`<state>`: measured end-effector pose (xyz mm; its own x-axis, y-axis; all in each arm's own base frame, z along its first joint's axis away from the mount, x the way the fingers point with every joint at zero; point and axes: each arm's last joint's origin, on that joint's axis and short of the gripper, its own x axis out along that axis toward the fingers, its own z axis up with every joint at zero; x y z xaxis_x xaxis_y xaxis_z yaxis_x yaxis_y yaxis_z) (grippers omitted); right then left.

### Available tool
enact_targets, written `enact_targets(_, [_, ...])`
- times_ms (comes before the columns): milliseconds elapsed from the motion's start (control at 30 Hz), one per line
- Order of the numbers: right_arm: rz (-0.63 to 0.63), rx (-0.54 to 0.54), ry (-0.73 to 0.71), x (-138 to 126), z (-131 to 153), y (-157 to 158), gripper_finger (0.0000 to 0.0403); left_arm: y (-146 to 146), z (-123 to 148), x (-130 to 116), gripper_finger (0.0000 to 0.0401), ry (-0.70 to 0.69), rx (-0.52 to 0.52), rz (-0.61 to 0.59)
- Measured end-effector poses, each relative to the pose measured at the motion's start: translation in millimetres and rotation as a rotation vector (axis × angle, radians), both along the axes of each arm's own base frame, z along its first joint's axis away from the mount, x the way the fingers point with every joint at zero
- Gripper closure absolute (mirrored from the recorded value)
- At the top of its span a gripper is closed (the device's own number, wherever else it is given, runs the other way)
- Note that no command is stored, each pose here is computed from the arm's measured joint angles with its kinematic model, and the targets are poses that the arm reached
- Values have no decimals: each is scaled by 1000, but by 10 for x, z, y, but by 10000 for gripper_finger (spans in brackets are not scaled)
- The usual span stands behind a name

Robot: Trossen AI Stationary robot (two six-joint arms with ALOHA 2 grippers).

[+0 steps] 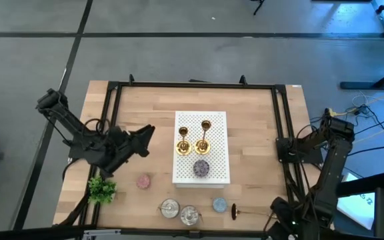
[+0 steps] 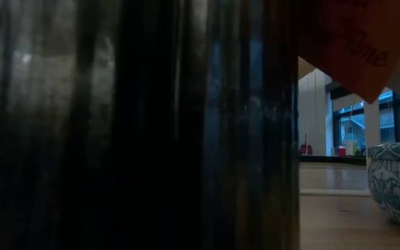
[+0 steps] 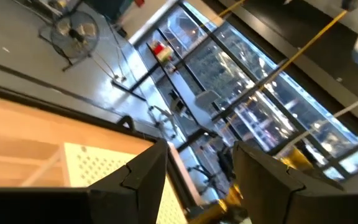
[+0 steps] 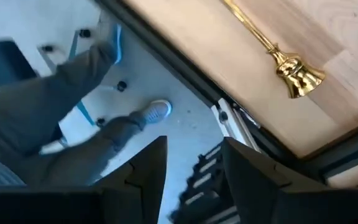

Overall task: Pick & Place candle stick holders
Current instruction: Put the gold candle holder on the shelf aligned with the other gold candle holders

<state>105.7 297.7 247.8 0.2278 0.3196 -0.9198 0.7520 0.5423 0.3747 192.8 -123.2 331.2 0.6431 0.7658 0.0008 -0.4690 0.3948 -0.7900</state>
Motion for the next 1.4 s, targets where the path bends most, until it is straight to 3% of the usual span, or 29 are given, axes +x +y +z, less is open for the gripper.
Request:
enact_targets(233, [-335, 26, 66, 60, -134, -80, 243, 237, 209, -154, 242, 58, 46, 44])
enact_targets(433, [-528, 199, -6, 682, -232, -61, 243, 478, 479, -522, 266, 124, 102, 23])
enact_targets(567, [-526, 349, -4, 1081, -439, 55, 243, 614, 611, -769, 278, 190, 186, -33])
enact_targets(700, [-516, 389, 86, 1167, -582, 201, 243, 698, 678, -945, 283, 213, 217, -78])
enact_targets(1067, [-558, 149, 368, 1034, -533, 93, 243, 683, 688, -1011, 283, 238, 244, -126])
enact_targets(1400, [-648, 49, 414, 1156, -571, -135, 243, 585, 648, -921, 282, 268, 273, -128])
